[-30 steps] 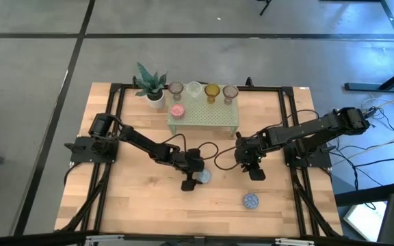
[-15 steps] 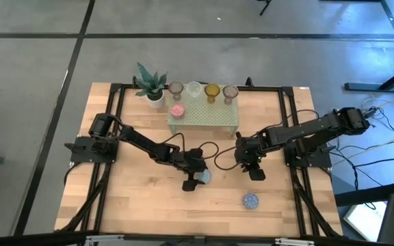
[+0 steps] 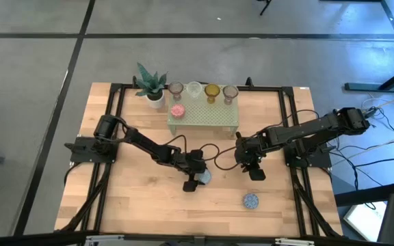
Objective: Pick & Place candle stick holders
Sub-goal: Put the light blue scented candle on the shelf
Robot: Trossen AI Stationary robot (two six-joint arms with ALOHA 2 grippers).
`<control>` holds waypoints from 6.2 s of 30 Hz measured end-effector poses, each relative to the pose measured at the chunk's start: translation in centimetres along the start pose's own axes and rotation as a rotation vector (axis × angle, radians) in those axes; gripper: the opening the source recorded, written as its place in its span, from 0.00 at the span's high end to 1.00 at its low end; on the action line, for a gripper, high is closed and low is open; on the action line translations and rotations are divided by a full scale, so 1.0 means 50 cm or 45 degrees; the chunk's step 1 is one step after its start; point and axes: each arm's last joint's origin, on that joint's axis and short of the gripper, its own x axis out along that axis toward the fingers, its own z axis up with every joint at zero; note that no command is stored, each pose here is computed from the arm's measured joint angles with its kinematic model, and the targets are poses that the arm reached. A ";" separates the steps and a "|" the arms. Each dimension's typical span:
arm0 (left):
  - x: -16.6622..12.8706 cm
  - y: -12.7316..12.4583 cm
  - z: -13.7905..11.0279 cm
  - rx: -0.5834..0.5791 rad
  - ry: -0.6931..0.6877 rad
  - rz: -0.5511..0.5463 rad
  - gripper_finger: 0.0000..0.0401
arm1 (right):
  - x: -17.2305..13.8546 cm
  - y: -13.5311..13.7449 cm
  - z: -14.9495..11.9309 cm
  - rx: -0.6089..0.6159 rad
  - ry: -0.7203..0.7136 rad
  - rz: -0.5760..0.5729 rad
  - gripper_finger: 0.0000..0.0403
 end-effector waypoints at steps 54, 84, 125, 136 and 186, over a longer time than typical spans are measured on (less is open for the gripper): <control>-0.249 0.181 0.171 -0.319 -0.266 0.841 0.25 | 0.000 0.000 0.000 -0.004 0.001 0.003 0.74; -0.301 0.239 0.226 -0.321 -0.209 0.873 0.25 | 0.000 0.000 0.000 -0.041 0.005 -0.001 0.74; -0.294 0.278 0.203 -0.587 0.073 0.961 0.25 | 0.000 0.000 -0.002 -0.030 0.013 0.008 0.74; -0.288 0.272 0.219 -0.526 0.007 0.817 0.22 | 0.000 0.001 0.000 -0.089 0.002 0.012 0.74; -0.284 0.258 0.210 -0.380 0.131 0.775 0.21 | 0.000 0.001 0.000 -0.096 0.000 0.013 0.74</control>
